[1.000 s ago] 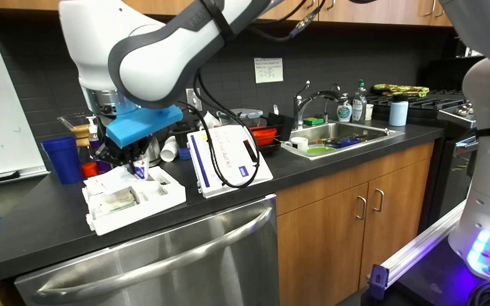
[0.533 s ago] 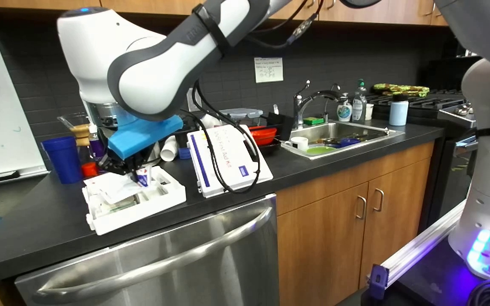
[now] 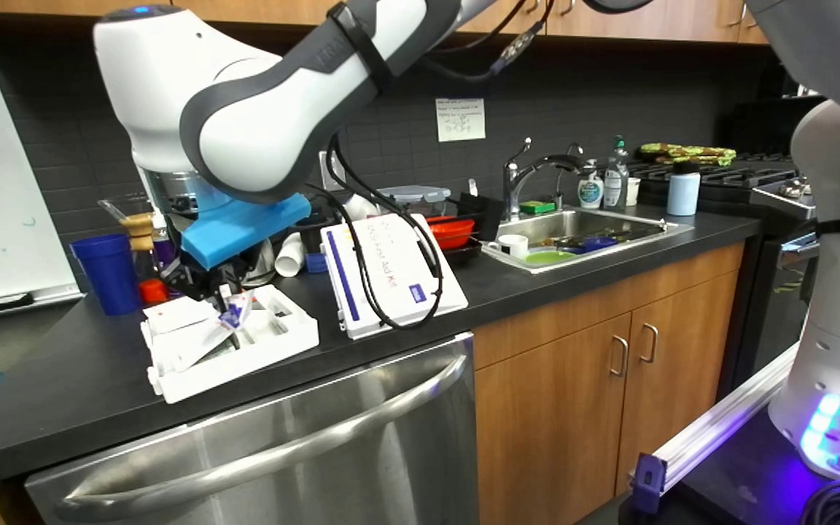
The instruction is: Pick up the white packet on the counter and then put it in the white box on the left
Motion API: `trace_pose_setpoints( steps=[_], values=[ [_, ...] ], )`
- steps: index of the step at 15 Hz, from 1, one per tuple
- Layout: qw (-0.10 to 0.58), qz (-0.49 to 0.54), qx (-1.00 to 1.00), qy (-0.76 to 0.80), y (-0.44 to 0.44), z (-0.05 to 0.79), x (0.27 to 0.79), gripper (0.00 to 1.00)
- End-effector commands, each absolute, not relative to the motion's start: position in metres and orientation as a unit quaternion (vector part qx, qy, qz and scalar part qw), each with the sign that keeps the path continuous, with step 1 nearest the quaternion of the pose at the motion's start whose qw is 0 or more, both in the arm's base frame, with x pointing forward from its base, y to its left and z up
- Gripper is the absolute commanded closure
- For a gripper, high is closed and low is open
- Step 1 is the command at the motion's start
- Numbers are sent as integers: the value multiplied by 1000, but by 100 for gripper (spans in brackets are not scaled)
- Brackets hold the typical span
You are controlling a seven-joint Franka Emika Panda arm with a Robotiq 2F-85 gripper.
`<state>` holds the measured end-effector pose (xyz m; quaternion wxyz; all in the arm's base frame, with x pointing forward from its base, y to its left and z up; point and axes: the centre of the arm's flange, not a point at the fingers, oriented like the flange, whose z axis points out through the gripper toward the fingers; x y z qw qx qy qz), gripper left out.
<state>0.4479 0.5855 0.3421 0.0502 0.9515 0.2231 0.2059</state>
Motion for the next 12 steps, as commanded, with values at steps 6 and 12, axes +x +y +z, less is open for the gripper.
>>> trace_pose_setpoints(
  steps=[6,12],
  values=[
    [63,218,946,230,581,350,456,6],
    [91,291,927,219,559,394,470,0]
  ],
)
